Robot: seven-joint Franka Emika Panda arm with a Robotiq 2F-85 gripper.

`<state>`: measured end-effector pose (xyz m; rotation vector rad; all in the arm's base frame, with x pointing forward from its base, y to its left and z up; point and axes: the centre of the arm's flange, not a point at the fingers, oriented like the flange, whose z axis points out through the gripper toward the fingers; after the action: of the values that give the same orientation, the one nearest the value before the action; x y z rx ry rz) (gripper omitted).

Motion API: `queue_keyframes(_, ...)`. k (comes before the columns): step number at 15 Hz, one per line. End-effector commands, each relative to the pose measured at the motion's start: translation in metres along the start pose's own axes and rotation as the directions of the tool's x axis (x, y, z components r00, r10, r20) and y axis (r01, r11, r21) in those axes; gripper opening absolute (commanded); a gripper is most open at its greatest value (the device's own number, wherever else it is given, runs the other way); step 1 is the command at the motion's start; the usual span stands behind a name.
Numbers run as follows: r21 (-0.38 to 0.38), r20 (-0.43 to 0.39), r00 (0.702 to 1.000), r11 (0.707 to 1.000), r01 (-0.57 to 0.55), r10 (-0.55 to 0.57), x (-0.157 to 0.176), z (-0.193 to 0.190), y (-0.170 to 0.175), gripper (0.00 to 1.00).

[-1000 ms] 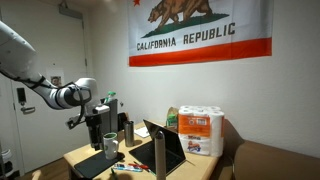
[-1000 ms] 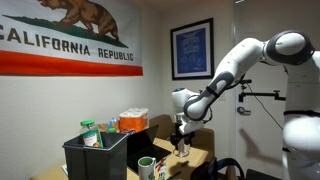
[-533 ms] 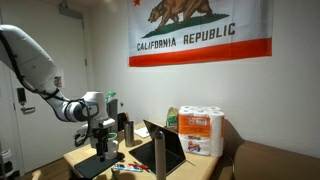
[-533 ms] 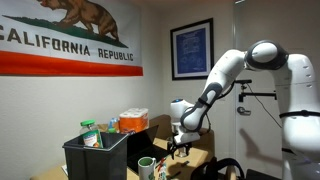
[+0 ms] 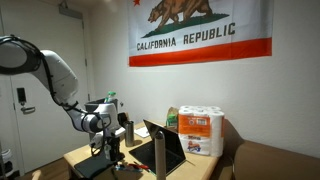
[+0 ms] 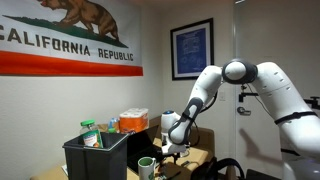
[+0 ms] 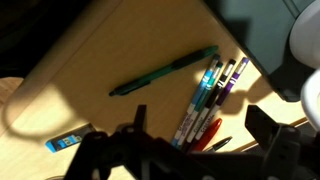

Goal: Put the pen in the mug cup

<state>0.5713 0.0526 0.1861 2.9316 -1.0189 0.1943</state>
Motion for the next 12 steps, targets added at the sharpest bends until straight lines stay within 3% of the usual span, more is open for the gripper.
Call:
queue_keyframes(1,0.0,-0.022,0.999,0.999,-0.05,0.05,0.019,0.024,-0.022,1.0)
queue_keyframes(6,-0.026,-0.005,0.997,0.996,-0.081,0.081,0.019,0.052,-0.022,1.0)
queue_keyframes(7,-0.033,-0.005,0.996,0.996,-0.085,0.085,0.019,0.056,-0.021,0.96)
queue_keyframes(8,-0.037,-0.002,0.996,0.996,-0.087,0.087,0.018,0.06,-0.02,0.74)
queue_keyframes(10,-0.044,-0.009,0.995,0.994,-0.095,0.095,0.017,0.063,-0.019,0.69)
queue_keyframes(12,-0.046,-0.014,0.995,0.994,-0.099,0.098,0.015,0.066,-0.019,0.54)
